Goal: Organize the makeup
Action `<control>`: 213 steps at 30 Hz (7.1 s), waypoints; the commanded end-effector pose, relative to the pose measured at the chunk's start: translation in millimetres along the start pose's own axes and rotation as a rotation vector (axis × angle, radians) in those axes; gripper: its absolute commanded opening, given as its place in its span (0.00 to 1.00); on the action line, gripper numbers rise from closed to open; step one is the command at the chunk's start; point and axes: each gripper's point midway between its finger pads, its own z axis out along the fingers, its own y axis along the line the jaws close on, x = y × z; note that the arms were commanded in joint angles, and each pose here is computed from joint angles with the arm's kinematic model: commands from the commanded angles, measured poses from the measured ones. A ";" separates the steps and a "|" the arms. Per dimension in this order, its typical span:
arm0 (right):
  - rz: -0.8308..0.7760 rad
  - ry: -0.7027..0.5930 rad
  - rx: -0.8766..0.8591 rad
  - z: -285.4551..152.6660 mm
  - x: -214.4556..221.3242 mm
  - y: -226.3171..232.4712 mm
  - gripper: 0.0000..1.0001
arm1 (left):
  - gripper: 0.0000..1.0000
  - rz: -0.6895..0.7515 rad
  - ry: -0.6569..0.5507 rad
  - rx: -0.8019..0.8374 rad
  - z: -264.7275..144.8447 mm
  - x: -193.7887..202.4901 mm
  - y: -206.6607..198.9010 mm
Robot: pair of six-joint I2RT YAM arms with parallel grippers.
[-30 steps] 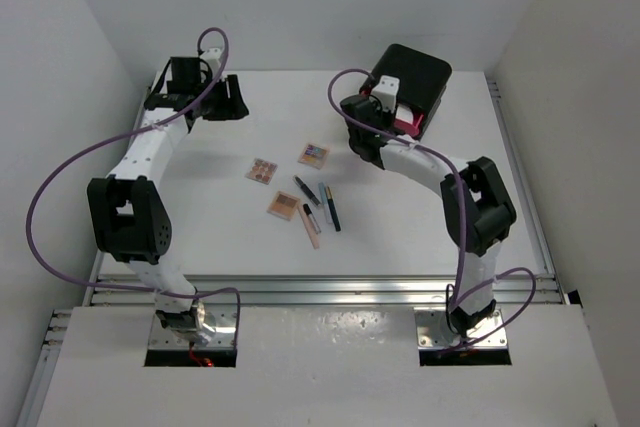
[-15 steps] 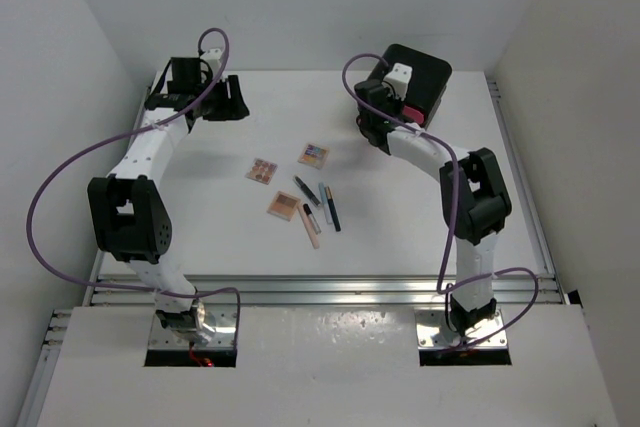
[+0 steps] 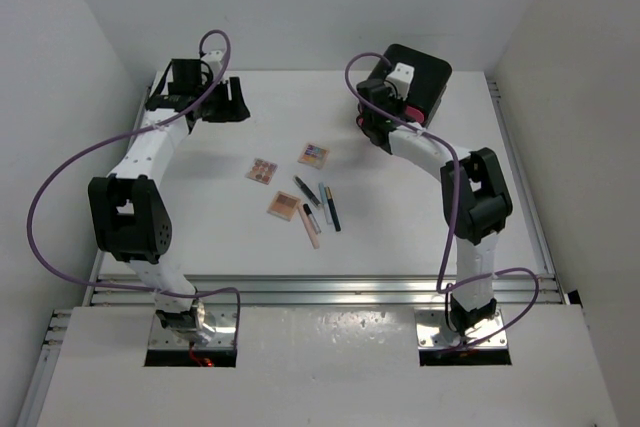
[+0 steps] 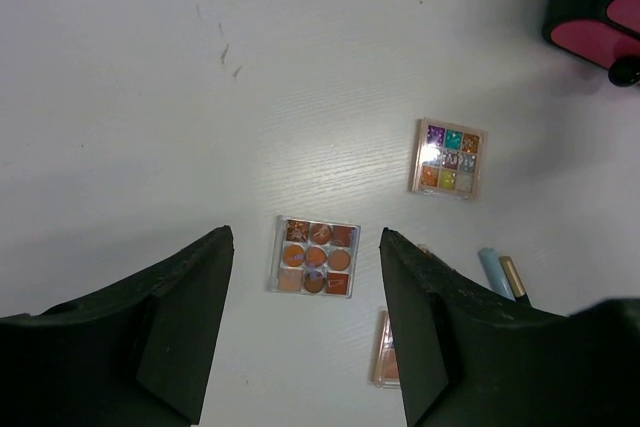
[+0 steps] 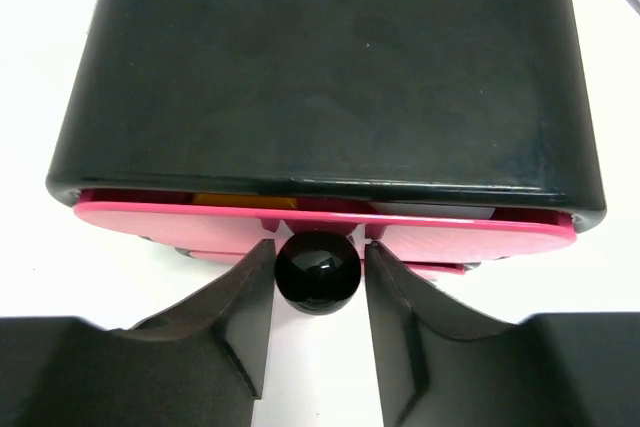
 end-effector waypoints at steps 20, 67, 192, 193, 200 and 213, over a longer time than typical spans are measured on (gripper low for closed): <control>0.166 0.102 0.052 -1.1 28.0 -6.0 0.57 | 0.66 -0.006 -0.001 0.018 3.0 2.8 2.6; 0.072 0.022 0.064 -8.8 39.4 0.6 0.00 | 0.67 -0.011 -0.003 0.020 1.2 5.3 5.3; -0.099 0.228 -0.265 -107.7 81.7 30.7 1.00 | 1.00 0.243 0.172 0.036 37.9 73.0 -4.5; -0.125 0.238 -0.279 -111.6 84.2 27.3 1.00 | 1.00 0.265 0.201 0.023 45.5 81.4 -6.0; -0.200 0.353 -0.489 -159.0 94.5 15.4 1.00 | 1.00 0.312 0.369 -0.047 76.0 129.4 0.7; -0.283 0.221 -0.406 -169.0 75.6 -50.9 1.00 | 0.94 0.340 0.517 -0.093 94.1 183.2 6.9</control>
